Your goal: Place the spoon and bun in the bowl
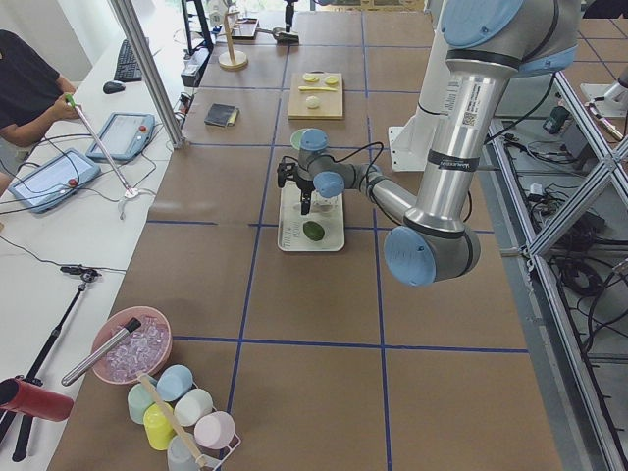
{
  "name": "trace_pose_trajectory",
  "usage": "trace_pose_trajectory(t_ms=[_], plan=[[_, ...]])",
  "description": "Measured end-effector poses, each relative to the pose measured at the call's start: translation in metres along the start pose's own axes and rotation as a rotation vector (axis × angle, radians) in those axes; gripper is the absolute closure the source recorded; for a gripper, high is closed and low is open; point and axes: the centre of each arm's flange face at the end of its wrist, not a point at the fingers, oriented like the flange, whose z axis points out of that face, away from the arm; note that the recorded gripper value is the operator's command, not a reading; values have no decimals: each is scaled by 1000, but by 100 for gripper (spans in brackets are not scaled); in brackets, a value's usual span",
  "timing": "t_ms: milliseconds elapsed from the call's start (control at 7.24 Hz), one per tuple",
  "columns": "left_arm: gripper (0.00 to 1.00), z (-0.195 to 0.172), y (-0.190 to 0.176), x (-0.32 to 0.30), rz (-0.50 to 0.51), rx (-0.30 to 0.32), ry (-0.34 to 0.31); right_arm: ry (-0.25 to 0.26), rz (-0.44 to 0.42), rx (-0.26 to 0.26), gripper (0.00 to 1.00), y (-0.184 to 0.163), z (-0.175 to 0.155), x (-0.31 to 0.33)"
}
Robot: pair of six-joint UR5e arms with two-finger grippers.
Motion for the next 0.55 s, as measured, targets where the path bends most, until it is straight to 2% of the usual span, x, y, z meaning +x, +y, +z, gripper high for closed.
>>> trace_pose_trajectory(t_ms=[553], plan=[[36, -1, 2, 1, 2, 1, -3, 21, -4, -24, 0, 8, 37, -52]])
